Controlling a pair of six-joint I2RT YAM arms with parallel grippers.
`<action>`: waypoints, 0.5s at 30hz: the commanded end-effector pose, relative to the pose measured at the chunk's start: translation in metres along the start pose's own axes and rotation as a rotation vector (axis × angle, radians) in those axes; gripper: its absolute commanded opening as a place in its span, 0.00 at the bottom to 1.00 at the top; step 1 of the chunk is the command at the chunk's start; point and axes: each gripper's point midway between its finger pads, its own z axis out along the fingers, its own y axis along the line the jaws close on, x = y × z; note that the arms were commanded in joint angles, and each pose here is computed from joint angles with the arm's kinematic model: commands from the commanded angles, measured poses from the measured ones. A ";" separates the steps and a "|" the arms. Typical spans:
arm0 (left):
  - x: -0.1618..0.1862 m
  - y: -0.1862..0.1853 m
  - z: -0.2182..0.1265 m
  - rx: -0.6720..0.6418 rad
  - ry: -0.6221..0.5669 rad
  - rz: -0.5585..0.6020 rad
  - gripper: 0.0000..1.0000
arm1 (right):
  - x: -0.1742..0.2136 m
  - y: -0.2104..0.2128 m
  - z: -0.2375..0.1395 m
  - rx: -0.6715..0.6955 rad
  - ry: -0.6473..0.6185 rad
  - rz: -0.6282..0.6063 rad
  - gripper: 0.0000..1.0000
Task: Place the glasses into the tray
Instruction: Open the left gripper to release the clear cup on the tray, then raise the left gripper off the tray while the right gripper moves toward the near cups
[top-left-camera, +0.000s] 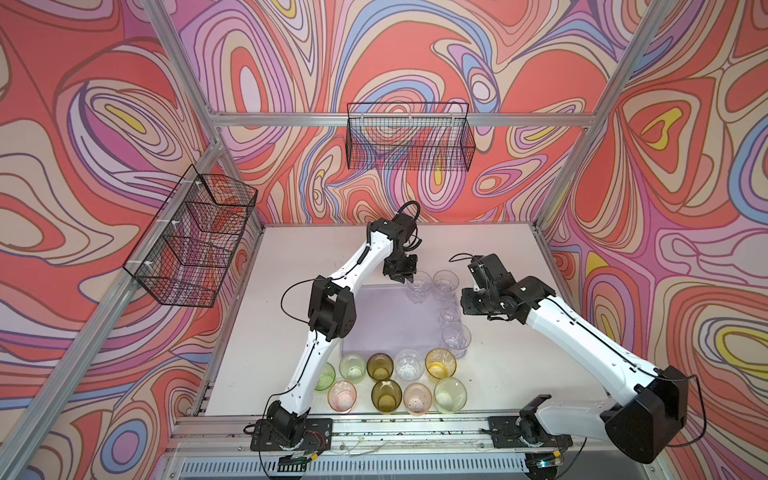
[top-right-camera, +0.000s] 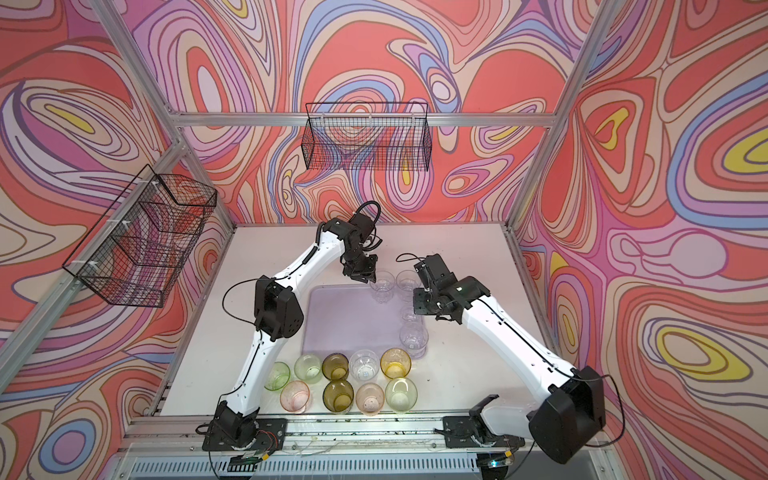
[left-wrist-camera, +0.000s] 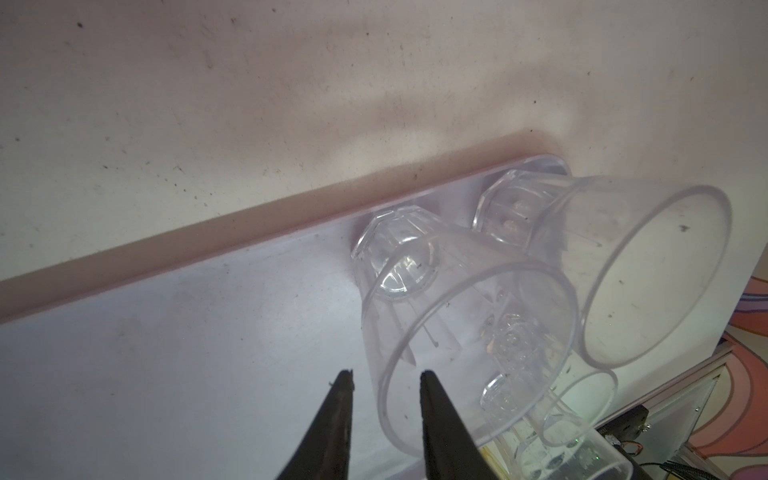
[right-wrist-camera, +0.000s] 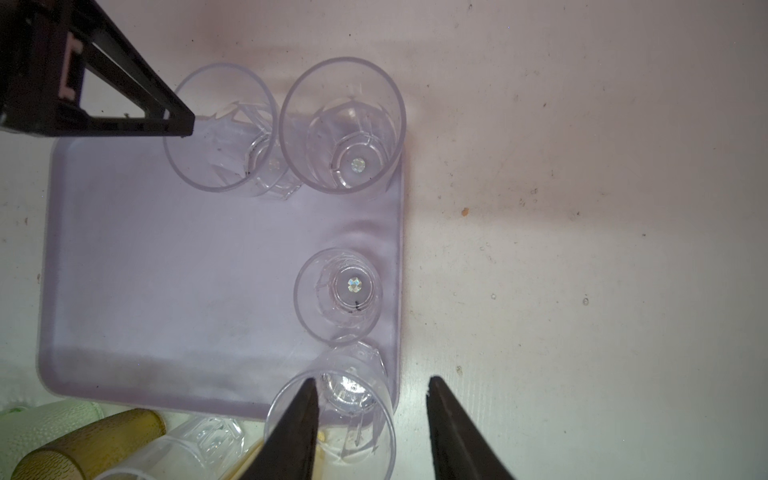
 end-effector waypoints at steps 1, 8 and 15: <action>-0.001 -0.010 -0.033 0.005 -0.061 0.032 0.35 | -0.007 0.008 -0.016 -0.047 -0.016 -0.034 0.44; 0.001 -0.003 -0.064 -0.038 -0.114 0.076 0.38 | -0.003 0.022 -0.030 -0.134 0.011 -0.073 0.45; 0.003 0.006 -0.103 -0.058 -0.209 0.111 0.40 | 0.011 0.040 -0.048 -0.191 0.041 -0.138 0.46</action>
